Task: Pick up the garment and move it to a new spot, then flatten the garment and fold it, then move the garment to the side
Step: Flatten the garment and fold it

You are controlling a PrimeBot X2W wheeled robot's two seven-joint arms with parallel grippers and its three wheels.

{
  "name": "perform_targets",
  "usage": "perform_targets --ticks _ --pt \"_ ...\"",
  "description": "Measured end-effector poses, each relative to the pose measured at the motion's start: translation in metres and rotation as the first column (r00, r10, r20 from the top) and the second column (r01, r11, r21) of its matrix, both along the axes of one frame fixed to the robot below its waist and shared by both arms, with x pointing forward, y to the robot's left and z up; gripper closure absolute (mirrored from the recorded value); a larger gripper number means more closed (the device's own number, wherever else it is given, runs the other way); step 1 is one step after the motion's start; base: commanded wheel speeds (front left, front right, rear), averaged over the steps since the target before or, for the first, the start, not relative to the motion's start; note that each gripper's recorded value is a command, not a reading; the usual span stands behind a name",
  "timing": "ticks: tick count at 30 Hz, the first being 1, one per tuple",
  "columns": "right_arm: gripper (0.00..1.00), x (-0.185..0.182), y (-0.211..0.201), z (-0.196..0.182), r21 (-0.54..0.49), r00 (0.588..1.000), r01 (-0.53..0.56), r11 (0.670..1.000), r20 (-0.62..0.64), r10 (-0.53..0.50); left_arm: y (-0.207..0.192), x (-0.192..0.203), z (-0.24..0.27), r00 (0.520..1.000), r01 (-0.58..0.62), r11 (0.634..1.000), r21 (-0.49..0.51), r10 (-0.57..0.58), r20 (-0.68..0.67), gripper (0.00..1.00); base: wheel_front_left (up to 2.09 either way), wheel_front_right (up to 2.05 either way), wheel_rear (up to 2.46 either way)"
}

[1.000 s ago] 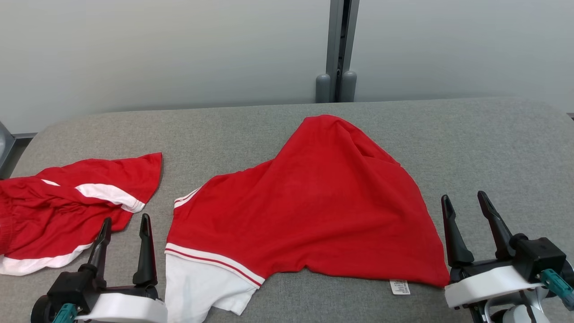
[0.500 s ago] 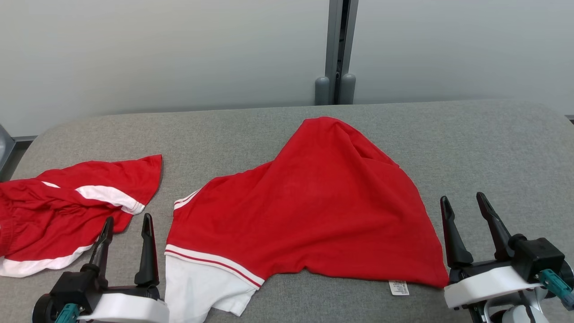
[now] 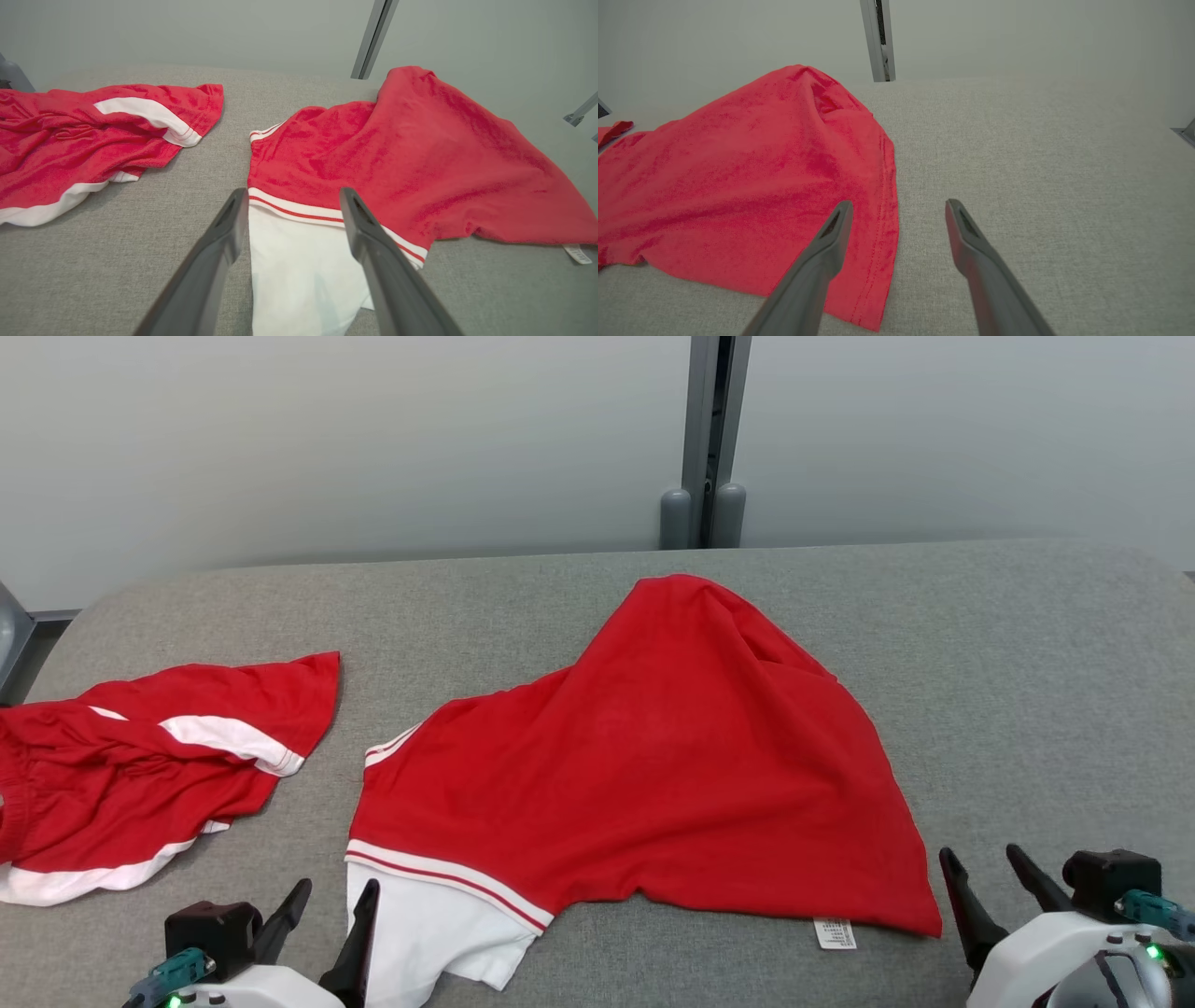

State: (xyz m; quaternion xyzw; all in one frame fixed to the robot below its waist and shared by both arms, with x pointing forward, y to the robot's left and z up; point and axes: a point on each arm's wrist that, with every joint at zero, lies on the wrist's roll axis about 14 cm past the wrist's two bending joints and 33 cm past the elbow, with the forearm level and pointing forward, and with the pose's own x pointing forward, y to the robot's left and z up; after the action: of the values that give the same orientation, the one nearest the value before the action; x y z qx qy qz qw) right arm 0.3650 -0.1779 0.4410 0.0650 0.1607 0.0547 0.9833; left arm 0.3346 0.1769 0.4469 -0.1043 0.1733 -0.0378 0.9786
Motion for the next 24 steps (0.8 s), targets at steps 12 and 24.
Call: perform_targets --ticks 12,24 --pt "0.0 -0.019 0.017 -0.052 0.067 0.963 -0.03 0.997 -0.264 0.047 -0.009 -0.024 -0.019 0.981 0.064 0.997 -0.039 -0.07 -0.179 0.0 0.0 0.0 0.0" --pt "0.0 -0.013 0.029 -0.063 0.083 0.951 -0.055 0.995 -0.301 0.078 -0.012 -0.047 -0.066 0.92 0.098 0.993 -0.06 -0.114 -0.376 0.0 0.0 0.0 0.0"
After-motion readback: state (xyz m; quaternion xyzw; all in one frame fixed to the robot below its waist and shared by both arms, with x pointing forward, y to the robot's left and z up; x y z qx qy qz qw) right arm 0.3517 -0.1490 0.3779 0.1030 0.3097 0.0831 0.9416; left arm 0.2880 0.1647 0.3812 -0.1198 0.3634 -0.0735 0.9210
